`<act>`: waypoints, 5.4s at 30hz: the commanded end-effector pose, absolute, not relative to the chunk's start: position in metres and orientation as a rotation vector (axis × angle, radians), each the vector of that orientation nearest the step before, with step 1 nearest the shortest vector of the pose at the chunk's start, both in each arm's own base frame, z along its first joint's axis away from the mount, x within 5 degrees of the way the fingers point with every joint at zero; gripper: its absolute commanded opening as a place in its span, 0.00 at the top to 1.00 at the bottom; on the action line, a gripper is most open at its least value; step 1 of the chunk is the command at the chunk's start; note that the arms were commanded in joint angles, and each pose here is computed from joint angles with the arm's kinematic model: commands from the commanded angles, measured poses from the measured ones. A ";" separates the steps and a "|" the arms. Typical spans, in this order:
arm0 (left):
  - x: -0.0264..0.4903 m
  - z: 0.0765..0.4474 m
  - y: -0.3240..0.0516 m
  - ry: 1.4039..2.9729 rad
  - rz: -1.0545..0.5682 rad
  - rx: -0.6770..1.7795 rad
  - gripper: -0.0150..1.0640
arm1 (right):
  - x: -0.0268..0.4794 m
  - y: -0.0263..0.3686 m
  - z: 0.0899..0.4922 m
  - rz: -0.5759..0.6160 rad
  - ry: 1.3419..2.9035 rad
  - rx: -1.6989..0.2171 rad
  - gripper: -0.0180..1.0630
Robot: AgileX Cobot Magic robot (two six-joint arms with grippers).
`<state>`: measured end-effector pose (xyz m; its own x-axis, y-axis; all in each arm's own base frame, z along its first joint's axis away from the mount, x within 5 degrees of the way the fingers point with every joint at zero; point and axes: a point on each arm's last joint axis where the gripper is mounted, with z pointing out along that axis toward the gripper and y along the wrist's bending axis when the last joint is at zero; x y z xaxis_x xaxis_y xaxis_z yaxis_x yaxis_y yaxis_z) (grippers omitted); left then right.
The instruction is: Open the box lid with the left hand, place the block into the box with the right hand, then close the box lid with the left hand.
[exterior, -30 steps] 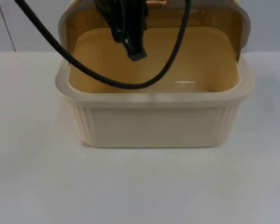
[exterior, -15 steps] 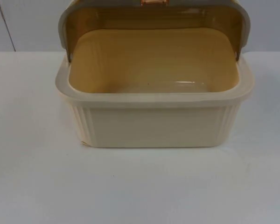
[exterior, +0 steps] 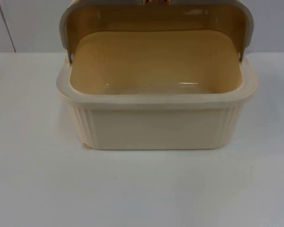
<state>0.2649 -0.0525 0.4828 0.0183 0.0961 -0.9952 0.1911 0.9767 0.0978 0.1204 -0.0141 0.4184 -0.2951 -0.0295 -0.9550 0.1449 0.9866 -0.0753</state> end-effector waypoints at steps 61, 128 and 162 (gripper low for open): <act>0.252 0.444 0.000 2.055 -0.172 0.079 0.04 | 0.232 -0.011 0.426 -0.148 1.940 0.069 0.02; 0.251 0.443 0.000 2.069 -0.138 0.116 0.04 | 0.257 0.028 0.120 -0.059 2.751 -0.829 0.02; 0.251 0.443 -0.001 2.067 -0.162 0.110 0.04 | 0.267 0.027 0.174 -0.151 2.434 -0.676 0.98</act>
